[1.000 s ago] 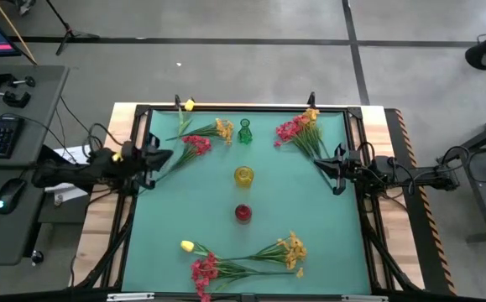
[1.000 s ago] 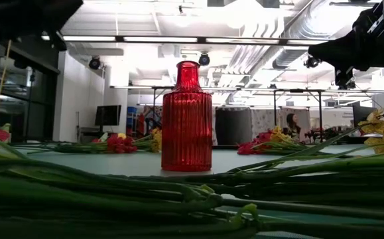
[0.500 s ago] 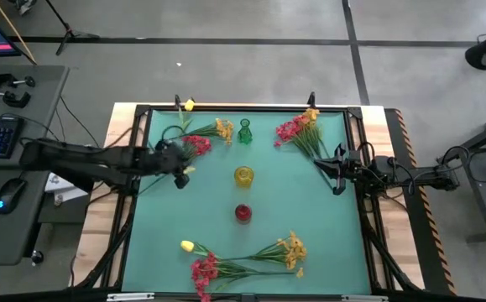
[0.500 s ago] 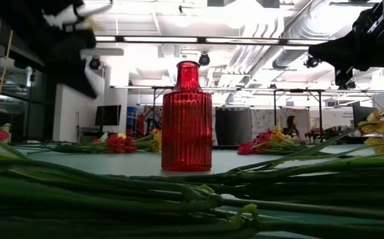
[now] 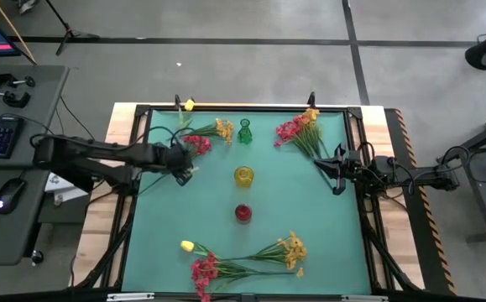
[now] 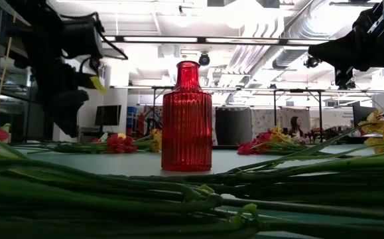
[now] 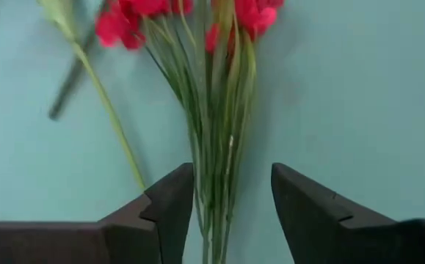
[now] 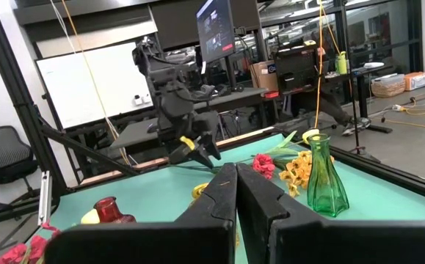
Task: Sort flowers into vase by color
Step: Put the top left pink flowers into the green vase
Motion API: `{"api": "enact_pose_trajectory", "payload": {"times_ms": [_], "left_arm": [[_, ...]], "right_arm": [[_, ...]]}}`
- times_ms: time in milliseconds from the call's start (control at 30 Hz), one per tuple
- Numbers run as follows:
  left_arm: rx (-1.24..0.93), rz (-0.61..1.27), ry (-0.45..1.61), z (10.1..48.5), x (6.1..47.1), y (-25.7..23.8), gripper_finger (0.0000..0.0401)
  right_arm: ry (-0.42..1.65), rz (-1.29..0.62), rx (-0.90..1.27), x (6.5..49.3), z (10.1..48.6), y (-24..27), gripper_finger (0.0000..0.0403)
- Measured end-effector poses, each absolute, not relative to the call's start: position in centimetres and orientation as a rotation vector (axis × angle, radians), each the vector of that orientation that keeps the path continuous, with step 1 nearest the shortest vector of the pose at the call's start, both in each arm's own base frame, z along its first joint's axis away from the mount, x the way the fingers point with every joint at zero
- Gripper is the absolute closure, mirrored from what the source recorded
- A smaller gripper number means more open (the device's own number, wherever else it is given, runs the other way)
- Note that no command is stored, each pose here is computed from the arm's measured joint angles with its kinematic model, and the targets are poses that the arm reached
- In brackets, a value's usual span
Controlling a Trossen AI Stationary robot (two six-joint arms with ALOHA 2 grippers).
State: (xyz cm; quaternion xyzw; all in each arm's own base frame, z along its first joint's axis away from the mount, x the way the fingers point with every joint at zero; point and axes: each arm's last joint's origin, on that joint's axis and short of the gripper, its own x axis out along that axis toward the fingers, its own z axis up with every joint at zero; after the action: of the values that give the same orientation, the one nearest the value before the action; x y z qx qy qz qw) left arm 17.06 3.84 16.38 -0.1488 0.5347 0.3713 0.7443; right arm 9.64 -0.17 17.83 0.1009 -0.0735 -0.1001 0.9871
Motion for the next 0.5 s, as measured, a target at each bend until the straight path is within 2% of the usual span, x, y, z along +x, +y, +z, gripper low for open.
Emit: {"api": "enact_pose_trajectory", "payload": {"times_ms": [100,300,500], "left_arm": [[-0.382,0.768,1.228,16.0,17.0,4.7,0.0226],[-0.392,0.807,1.219,15.6,17.1,6.5,0.0226],[-0.506,0.714,1.291,14.4,17.3,7.4,0.0226]], "right_arm": [[-0.147,-0.201,0.203,9.6,17.8,-0.2,0.0402],[-0.148,-0.201,0.203,9.6,17.8,-0.2,0.0402],[-0.147,-0.201,0.203,9.6,17.8,-0.2,0.0402]]}}
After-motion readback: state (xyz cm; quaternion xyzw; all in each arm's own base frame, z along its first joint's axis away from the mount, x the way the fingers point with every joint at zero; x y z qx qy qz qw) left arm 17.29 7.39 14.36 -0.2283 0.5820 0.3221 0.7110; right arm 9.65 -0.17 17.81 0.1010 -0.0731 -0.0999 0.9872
